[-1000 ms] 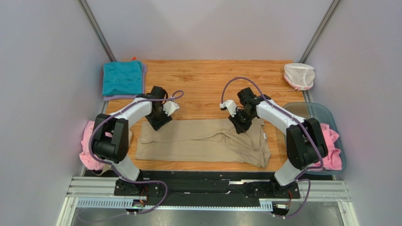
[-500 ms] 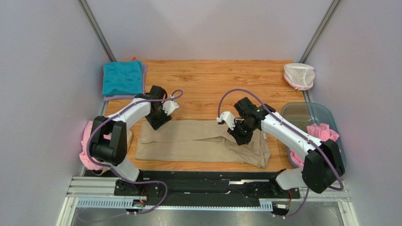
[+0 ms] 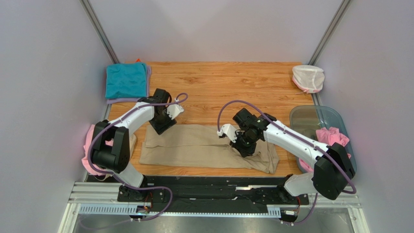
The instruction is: Fold and stack the t-shirts
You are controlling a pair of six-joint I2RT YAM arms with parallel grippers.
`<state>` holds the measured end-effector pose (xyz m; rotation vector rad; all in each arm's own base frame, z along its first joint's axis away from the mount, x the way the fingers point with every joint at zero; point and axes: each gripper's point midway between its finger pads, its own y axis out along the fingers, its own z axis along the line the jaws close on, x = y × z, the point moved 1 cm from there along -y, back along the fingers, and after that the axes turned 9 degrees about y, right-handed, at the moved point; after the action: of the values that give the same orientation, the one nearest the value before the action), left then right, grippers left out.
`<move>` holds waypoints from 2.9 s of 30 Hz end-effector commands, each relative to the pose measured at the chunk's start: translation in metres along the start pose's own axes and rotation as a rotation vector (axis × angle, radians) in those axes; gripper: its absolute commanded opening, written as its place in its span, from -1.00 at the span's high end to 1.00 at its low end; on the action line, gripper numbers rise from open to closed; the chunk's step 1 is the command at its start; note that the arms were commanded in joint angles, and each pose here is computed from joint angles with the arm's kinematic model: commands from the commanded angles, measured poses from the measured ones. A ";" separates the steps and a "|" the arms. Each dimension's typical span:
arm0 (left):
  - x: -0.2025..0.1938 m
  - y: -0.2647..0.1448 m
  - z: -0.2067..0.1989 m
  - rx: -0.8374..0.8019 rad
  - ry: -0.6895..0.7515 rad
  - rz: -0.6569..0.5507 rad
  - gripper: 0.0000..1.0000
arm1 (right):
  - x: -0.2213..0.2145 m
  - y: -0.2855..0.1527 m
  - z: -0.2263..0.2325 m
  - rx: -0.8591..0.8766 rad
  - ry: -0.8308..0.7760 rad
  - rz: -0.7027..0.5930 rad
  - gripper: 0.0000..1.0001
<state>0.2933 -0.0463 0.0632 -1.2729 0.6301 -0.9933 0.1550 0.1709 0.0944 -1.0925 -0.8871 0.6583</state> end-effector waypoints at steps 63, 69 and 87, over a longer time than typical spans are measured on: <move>0.017 -0.017 -0.029 0.047 0.234 -0.178 -0.85 | 0.015 0.010 -0.116 -0.668 -0.035 -0.124 -0.83; 0.024 0.000 -0.026 0.075 0.264 -0.154 -0.86 | 0.015 0.020 -0.125 -0.691 -0.074 -0.102 -0.83; 0.003 0.045 -0.021 0.137 0.323 0.019 -0.87 | 0.020 0.054 -0.167 -0.686 -0.090 0.013 -0.82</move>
<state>0.2958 -0.0694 0.0377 -1.0176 0.7374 -1.2584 0.3030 0.1346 0.0469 -1.6911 -1.2840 0.3303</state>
